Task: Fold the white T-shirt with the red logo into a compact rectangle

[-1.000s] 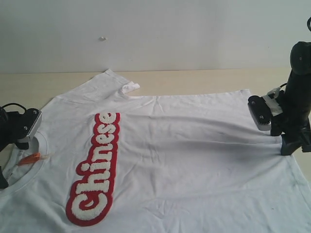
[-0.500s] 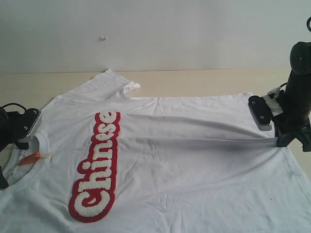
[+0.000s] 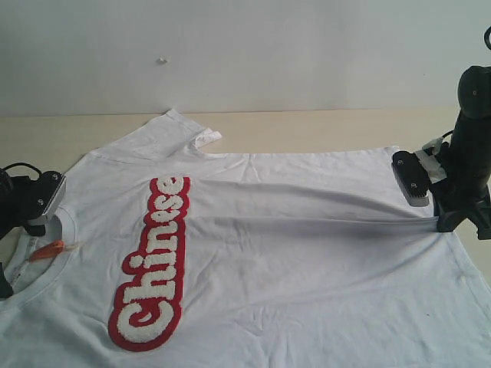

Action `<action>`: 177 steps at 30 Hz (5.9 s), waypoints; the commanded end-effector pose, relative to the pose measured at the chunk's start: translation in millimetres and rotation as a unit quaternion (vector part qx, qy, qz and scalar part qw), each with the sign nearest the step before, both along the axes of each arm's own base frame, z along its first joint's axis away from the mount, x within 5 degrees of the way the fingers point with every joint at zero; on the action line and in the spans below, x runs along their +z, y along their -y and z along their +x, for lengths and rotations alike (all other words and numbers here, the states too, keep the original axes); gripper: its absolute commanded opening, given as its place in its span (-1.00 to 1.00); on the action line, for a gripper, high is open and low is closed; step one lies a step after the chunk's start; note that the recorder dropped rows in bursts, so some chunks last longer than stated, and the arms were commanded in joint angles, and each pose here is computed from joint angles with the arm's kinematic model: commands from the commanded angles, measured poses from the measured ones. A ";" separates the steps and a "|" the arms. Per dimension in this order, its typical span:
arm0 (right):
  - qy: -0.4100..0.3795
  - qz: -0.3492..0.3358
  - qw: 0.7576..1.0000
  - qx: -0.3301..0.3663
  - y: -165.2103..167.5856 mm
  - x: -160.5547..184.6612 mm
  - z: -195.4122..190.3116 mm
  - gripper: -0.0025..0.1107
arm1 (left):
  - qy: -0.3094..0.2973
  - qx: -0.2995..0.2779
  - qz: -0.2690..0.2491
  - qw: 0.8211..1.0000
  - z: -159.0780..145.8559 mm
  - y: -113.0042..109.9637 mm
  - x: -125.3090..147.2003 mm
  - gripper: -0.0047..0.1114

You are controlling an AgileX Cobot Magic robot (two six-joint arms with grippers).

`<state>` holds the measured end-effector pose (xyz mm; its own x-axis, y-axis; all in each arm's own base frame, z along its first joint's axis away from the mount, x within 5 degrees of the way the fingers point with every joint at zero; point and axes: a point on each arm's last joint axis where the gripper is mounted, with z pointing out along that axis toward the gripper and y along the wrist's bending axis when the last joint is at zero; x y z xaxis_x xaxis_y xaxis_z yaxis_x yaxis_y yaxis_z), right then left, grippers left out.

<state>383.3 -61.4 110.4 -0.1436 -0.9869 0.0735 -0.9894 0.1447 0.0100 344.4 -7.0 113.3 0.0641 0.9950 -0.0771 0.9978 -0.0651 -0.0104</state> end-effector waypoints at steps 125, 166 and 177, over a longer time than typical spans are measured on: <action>0.204 -0.041 0.976 -0.060 0.2 200.7 -1.0 -0.96 | 0.301 0.092 0.092 0.945 13.6 -15.2 185.5 -0.92; 0.250 0.224 0.880 -0.336 -47.3 293.7 -90.0 -0.96 | 0.317 0.206 -0.003 0.926 -86.7 -7.6 277.9 -0.92; 0.251 0.207 0.866 -0.378 -38.0 287.6 -56.7 -0.96 | 0.362 0.177 -0.011 0.915 -55.5 -5.5 285.7 -0.92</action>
<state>325.7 -23.7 377.7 -0.7136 -0.5344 -0.4530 -0.5283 0.8352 -0.1529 287.3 -1.0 380.7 -0.2387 0.9622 -0.1309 0.7550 0.2687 0.5982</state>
